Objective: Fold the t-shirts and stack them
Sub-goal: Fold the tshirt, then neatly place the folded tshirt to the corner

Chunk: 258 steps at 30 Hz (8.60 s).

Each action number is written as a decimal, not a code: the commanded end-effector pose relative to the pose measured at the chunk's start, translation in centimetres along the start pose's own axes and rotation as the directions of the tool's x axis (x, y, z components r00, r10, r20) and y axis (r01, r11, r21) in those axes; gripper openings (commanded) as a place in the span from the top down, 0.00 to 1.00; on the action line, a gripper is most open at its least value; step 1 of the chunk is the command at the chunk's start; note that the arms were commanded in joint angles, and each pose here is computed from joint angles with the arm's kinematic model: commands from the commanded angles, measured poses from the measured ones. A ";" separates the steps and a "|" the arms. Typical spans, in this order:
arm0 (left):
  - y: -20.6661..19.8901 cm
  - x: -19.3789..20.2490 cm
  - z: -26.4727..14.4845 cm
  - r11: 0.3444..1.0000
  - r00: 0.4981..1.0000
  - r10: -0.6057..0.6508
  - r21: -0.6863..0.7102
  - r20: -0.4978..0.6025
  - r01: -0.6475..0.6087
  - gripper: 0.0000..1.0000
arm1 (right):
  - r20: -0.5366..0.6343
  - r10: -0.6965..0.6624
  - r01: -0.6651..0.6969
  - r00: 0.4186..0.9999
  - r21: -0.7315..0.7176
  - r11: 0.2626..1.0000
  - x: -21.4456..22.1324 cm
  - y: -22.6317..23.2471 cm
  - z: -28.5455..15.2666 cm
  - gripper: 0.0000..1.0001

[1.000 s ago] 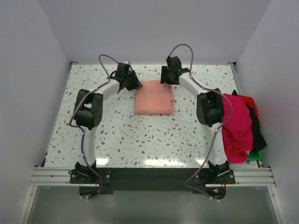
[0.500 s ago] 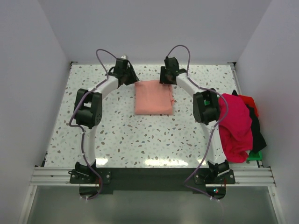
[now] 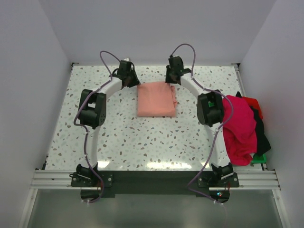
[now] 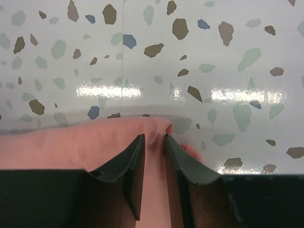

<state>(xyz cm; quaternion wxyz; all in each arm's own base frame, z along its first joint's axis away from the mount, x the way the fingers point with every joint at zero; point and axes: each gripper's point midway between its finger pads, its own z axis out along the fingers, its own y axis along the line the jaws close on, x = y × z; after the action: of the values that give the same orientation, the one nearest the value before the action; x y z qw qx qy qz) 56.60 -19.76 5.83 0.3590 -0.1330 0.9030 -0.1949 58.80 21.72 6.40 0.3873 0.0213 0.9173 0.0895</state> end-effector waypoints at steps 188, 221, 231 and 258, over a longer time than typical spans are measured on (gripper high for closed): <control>3.3 18.0 -10.3 0.998 0.956 0.039 0.065 -0.290 -0.021 0.45 | -0.308 0.132 -0.193 0.942 -0.176 0.965 15.8 0.1 -10.1 1.00; 24.9 -5.9 -14.0 0.663 0.605 -0.644 -0.053 0.467 0.747 1.00 | -0.055 0.096 -0.108 0.994 -0.279 0.954 9.1 0.4 -24.1 0.18; 24.5 -5.4 -14.5 0.713 0.645 -0.590 -0.060 0.486 0.698 0.41 | -0.067 0.077 -0.094 0.995 -0.308 0.947 9.6 0.9 -24.2 0.18; 19.6 -0.4 -15.0 0.746 0.963 -0.066 -0.627 0.262 0.222 0.41 | -0.046 0.063 -0.074 0.997 -0.337 0.939 8.8 1.6 -25.5 0.18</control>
<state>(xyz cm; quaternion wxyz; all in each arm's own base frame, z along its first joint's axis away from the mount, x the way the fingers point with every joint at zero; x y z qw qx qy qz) 44.64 1.43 9.16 0.3990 -0.3764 0.8328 0.0742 34.21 20.35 15.77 0.3401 -0.0017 0.9060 0.2521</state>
